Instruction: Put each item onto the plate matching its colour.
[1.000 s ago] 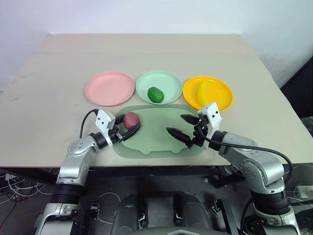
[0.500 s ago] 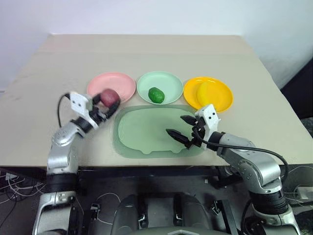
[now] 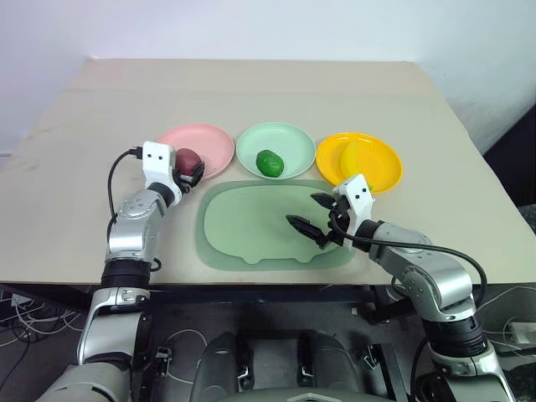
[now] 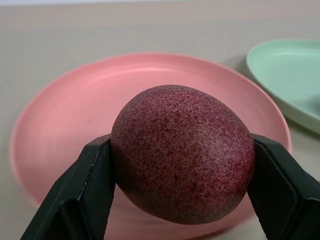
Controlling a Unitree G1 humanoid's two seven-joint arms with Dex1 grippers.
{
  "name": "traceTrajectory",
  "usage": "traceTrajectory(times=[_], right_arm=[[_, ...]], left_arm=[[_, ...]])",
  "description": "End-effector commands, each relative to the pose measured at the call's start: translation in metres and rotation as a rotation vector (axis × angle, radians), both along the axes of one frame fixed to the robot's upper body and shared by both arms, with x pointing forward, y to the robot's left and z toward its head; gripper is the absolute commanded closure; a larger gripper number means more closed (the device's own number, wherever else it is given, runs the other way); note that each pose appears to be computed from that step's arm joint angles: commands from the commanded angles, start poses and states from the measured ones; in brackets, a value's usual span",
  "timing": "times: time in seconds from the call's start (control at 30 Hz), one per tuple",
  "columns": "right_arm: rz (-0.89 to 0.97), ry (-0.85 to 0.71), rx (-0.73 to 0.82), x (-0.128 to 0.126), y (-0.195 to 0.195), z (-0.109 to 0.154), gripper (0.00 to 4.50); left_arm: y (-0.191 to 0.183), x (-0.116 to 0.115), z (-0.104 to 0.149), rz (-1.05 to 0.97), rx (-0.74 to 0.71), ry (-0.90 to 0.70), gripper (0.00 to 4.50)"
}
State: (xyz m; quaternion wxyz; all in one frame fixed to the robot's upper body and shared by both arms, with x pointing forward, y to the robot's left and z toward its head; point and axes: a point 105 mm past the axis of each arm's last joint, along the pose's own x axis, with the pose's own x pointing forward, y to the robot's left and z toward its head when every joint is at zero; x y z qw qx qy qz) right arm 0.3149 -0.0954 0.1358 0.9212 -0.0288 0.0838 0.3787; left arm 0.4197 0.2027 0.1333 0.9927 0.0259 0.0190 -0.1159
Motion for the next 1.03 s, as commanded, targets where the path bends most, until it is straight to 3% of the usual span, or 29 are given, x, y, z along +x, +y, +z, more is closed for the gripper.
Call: traceTrajectory(times=[0.03, 0.13, 0.37, 0.63, 1.03], right_arm=[[0.006, -0.052, 0.009, 0.001, 0.001, 0.012, 0.0], [0.0, -0.052, 0.005, 0.002, 0.0, 0.012, 0.0], [0.0, -0.049, 0.016, -0.001, 0.003, 0.011, 0.0], [0.02, -0.053, 0.076, -0.003, 0.009, 0.01, 0.0], [0.173, -0.062, 0.143, -0.018, 0.011, 0.01, 0.0]], left_arm=[[-0.001, -0.001, 0.01, -0.022, 0.017, -0.045, 0.84], [0.0, -0.002, 0.009, -0.03, 0.018, -0.043, 0.01], [0.005, -0.013, 0.026, -0.072, 0.036, -0.111, 0.01], [0.017, -0.06, 0.057, -0.223, 0.098, -0.331, 0.01], [0.021, -0.138, 0.02, -0.446, 0.062, -0.236, 0.01]])
